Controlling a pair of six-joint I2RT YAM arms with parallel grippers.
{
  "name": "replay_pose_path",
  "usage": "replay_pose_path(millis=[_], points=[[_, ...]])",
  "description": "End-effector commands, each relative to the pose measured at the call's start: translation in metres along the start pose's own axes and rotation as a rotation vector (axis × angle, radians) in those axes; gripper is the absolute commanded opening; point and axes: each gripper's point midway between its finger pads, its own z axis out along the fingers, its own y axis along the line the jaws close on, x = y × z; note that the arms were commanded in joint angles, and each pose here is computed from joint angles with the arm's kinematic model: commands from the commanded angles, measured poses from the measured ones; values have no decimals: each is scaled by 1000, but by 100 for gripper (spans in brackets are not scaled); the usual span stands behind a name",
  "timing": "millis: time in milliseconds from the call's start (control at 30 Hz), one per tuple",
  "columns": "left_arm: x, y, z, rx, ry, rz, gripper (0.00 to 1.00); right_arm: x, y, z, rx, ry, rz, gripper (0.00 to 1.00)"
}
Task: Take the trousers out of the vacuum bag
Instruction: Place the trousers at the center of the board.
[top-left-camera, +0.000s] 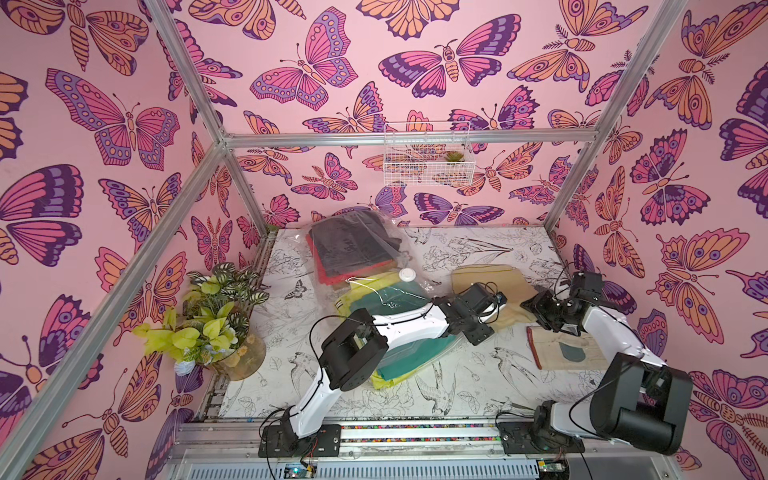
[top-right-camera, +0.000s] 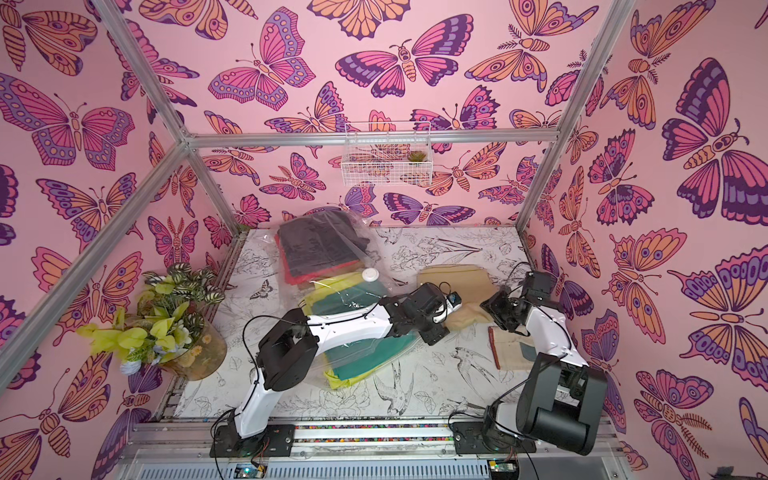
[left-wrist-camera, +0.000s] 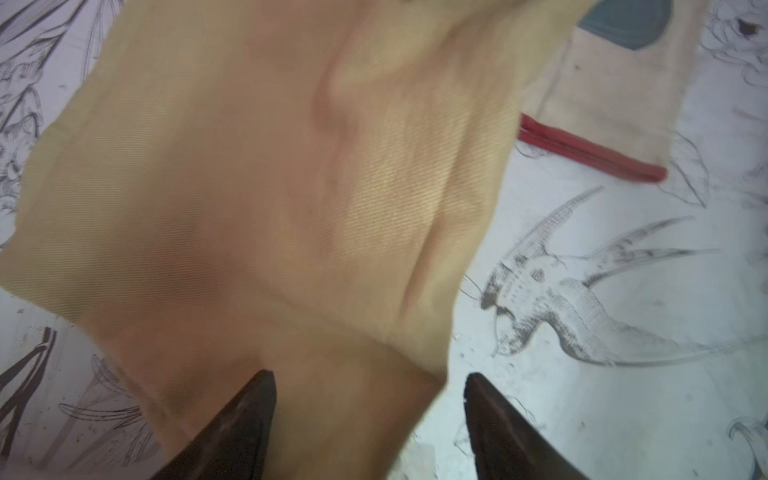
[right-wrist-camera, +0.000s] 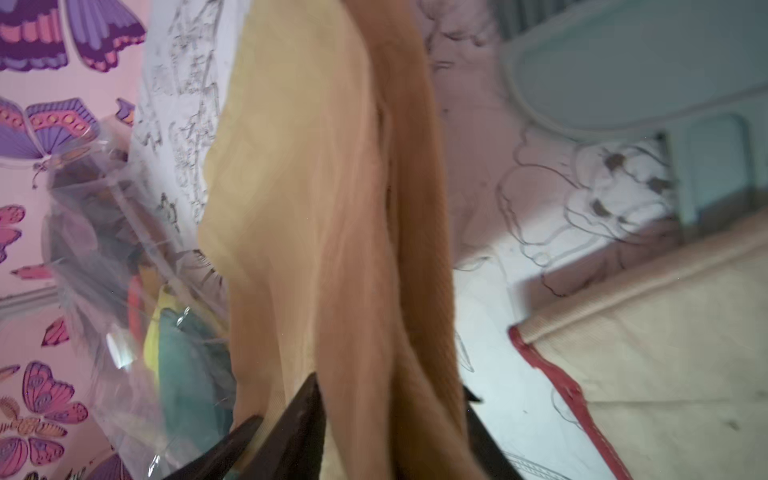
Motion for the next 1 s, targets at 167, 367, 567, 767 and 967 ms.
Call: replay_pose_path(millis=[167,367,567,767,967], points=[[-11,-22,-58,149,-69,-94,100,-13,-62,-51,399,-172,-35,99],[-35,-3,-72,226,-107,-305,100,-17,-19,-58,202,-227,-107,99],[-56,27,-41,219,-104,-433,98,5,28,-29,93,-104,-229,99],[-43,44,13,189,-55,-481,95,11,20,11,82,-29,-174,99],[-26,61,54,193,-16,-572,93,10,10,45,96,19,-121,99]])
